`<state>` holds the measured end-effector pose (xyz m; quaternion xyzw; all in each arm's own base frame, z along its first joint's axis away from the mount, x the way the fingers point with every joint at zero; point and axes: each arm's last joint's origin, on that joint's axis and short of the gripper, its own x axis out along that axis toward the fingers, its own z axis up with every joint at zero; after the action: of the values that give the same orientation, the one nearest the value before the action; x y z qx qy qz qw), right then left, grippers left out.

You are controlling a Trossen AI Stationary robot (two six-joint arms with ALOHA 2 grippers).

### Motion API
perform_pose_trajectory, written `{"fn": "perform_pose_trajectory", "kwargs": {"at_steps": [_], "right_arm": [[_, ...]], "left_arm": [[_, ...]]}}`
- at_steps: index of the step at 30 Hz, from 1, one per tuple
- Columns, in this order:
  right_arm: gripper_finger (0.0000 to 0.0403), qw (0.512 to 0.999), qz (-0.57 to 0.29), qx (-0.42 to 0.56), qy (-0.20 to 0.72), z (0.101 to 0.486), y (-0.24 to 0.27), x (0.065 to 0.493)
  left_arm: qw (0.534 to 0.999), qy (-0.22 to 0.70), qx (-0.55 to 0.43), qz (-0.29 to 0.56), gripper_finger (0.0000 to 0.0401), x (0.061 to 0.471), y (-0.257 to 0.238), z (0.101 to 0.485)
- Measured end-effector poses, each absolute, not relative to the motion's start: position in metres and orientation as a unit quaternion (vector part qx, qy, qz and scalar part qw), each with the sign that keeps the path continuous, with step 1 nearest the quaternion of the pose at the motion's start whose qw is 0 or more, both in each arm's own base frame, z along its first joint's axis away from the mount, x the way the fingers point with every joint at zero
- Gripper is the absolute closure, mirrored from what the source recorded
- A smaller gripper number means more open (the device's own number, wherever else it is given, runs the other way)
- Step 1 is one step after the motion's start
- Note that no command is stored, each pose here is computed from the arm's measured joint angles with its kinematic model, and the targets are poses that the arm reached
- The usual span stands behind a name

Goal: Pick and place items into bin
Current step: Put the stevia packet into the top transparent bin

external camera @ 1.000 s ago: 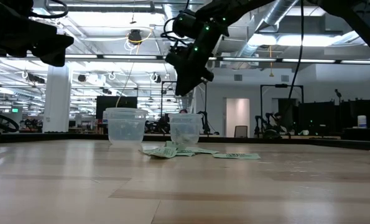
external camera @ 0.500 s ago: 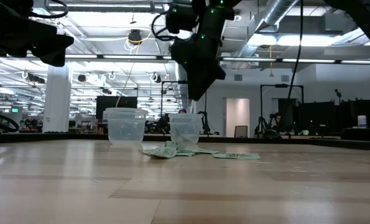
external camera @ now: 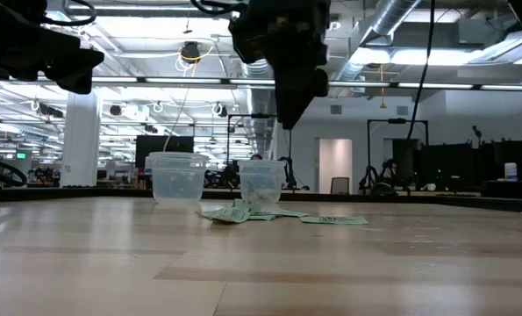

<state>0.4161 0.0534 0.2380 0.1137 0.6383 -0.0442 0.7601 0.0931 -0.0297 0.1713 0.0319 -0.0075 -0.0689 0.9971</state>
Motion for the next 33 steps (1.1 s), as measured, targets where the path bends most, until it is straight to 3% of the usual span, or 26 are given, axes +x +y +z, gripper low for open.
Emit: {"fn": "perform_pose_trajectory", "kwargs": {"at_steps": [8,33], "right_arm": [[0.0295,0.737,-0.061,0.119,0.662,0.208,0.085,0.403],[0.0295,0.715,-0.094,0.151,0.677,0.154,0.084,0.386]], "left_arm": [[0.997,-0.007,0.032,-0.069,0.0235,0.093,-0.03,0.171],[0.997,-0.008,0.032,-0.069,0.0235,0.093,-0.03,0.171]]}}
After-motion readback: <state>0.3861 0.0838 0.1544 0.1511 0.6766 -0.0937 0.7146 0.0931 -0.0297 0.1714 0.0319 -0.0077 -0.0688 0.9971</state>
